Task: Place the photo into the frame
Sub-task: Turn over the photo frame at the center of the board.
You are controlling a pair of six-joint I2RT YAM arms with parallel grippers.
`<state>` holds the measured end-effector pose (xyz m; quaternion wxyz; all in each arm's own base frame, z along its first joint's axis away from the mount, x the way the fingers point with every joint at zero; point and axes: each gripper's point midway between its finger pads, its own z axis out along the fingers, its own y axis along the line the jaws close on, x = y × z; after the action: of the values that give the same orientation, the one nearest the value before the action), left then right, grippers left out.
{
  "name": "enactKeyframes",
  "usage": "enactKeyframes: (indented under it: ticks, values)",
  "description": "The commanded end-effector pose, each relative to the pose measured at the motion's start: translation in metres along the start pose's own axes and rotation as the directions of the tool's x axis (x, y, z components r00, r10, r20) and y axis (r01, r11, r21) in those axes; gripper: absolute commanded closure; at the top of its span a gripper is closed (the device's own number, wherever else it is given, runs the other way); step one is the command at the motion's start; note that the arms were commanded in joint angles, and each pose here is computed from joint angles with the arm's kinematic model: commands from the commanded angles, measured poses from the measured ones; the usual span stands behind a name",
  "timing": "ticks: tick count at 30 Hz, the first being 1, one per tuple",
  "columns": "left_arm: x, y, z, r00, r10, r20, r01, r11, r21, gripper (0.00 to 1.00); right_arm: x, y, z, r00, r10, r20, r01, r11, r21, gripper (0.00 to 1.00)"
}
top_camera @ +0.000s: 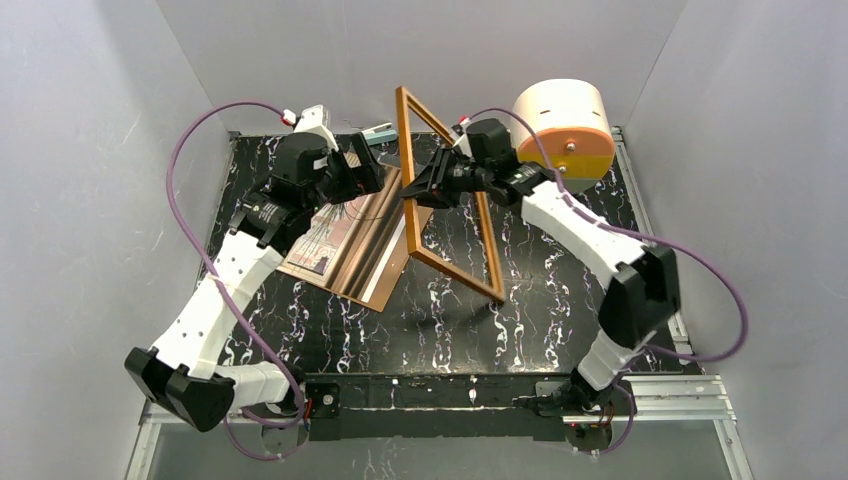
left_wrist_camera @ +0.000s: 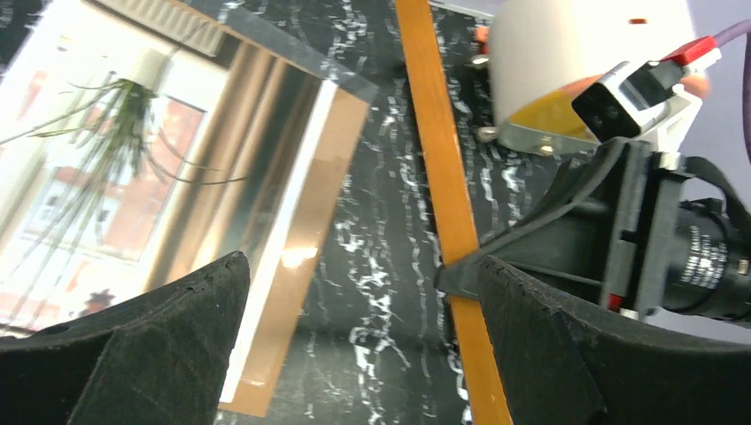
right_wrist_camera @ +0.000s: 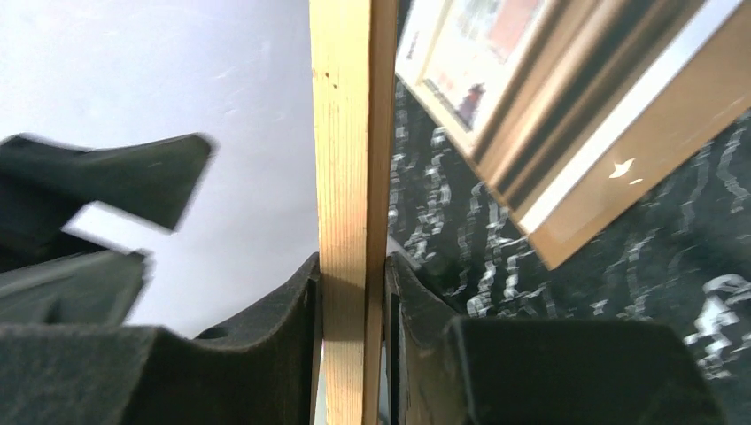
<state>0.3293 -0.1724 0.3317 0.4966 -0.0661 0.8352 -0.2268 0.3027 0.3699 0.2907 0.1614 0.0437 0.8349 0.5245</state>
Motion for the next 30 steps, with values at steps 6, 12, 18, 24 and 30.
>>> enactKeyframes:
  ticks: [6,12,18,24,30]
  values:
    - [-0.017,0.059,-0.002,0.998,0.06,0.03,-0.052,0.973,-0.226,0.02,-0.005,-0.059,0.053,0.999,0.024,0.032,-0.029,0.984,0.175,0.99]
    - [-0.006,0.08,0.01,0.999,0.036,0.001,-0.035,0.962,-0.271,0.02,0.014,-0.074,0.073,0.994,0.087,0.072,-0.102,0.969,0.227,0.99]
    - [0.004,0.093,0.031,0.999,0.011,-0.049,-0.023,0.965,-0.261,0.02,0.032,-0.104,0.091,0.981,0.148,0.123,-0.181,0.926,0.333,0.99]
    - [0.015,0.111,0.055,0.995,-0.025,-0.1,-0.004,0.96,-0.28,0.02,0.055,-0.125,0.102,0.976,0.183,0.12,-0.216,0.897,0.385,0.99]
    - [0.05,0.144,0.085,0.982,-0.093,-0.165,0.033,0.941,-0.337,0.02,0.069,-0.159,0.103,0.969,0.199,0.144,-0.243,0.859,0.451,0.99]
